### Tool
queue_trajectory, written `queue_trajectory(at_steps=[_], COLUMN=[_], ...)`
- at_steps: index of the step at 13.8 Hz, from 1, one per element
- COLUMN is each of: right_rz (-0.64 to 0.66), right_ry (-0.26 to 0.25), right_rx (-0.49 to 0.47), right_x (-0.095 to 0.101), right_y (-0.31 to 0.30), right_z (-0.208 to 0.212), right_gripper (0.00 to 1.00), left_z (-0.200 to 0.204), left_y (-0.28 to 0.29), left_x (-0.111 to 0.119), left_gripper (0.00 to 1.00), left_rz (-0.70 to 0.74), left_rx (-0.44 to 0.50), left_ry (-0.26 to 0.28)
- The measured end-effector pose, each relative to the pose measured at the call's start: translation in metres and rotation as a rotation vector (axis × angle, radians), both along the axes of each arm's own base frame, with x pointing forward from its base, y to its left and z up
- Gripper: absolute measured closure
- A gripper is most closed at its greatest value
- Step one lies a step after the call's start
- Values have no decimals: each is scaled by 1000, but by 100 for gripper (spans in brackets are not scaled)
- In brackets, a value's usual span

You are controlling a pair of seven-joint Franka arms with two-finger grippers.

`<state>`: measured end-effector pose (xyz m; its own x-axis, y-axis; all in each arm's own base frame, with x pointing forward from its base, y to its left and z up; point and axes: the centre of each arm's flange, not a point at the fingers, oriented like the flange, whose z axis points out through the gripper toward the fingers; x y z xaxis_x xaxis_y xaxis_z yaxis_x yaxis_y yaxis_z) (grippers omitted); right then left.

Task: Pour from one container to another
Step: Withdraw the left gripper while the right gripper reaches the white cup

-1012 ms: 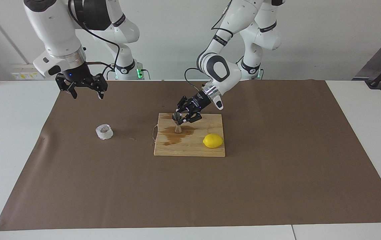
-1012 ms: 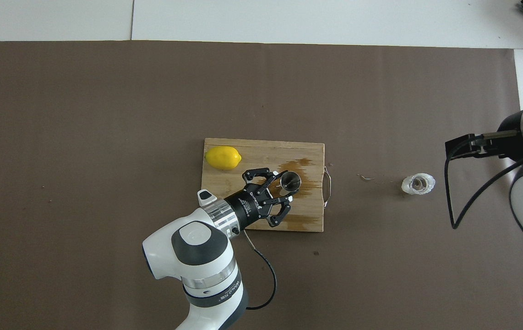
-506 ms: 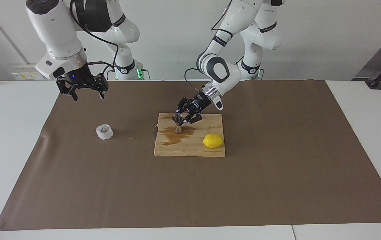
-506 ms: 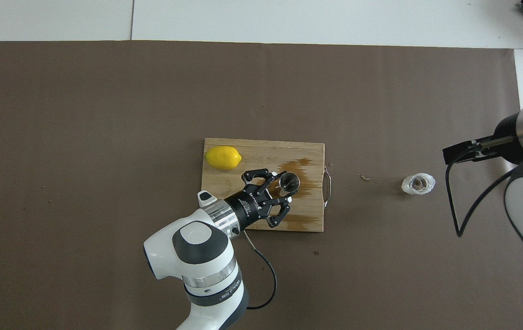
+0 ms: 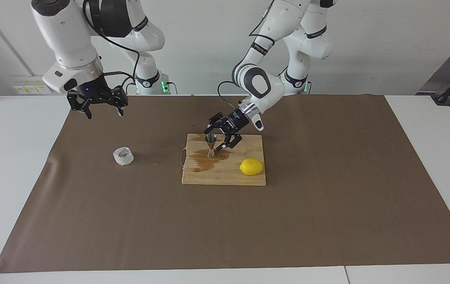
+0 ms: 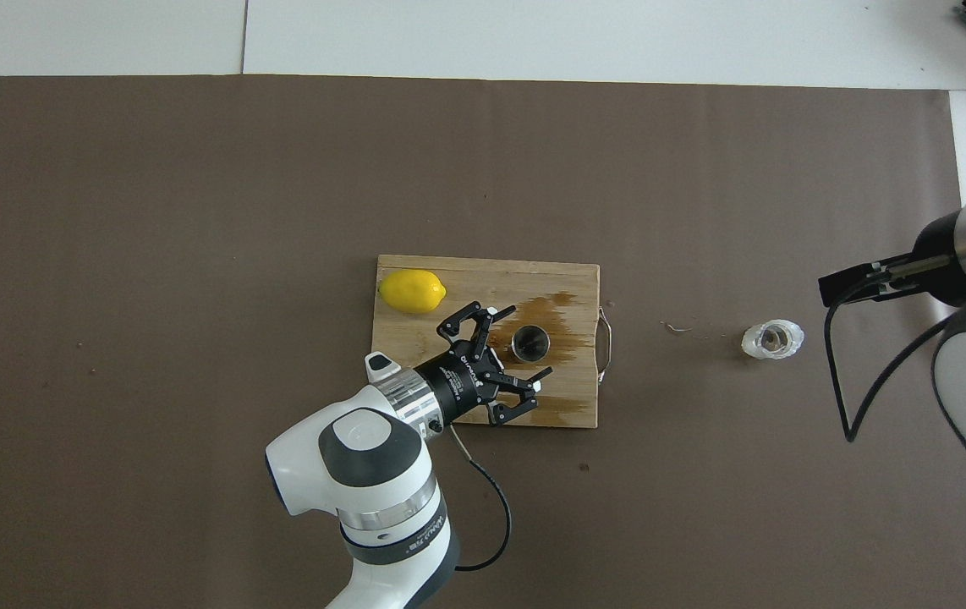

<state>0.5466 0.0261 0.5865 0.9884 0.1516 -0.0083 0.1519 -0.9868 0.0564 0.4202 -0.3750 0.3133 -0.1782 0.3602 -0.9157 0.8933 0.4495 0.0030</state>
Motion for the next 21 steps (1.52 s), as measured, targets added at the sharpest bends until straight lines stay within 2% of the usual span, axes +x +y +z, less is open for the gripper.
queue_trajectory(at_steps=[3, 5, 9, 12, 14, 16, 21], right_rz=[79, 171, 436, 624, 709, 801, 1002], right_ry=[6, 13, -22, -19, -4, -9, -16], right_rx=[0, 0, -7, 2, 34, 36, 33], right_x=[0, -1, -3, -14, -20, -21, -29], right_y=[0, 0, -4, -5, -6, -16, -30], right_z=[-1, -4, -23, -49, -65, -82, -130], right_gripper=[0, 0, 0, 0, 0, 0, 0], left_z=[27, 46, 72, 80, 83, 85, 99], left_y=[7, 19, 30, 48, 61, 75, 91], left_x=[13, 31, 58, 78, 90, 101, 116], left_gripper=[0, 0, 0, 0, 0, 0, 0], left_rz=[16, 14, -52, -146, -218, -281, -554], left_rx=[-29, -26, 1, 68, 113, 155, 351], left_ry=[-41, -94, -199, -286, -336, -375, -509])
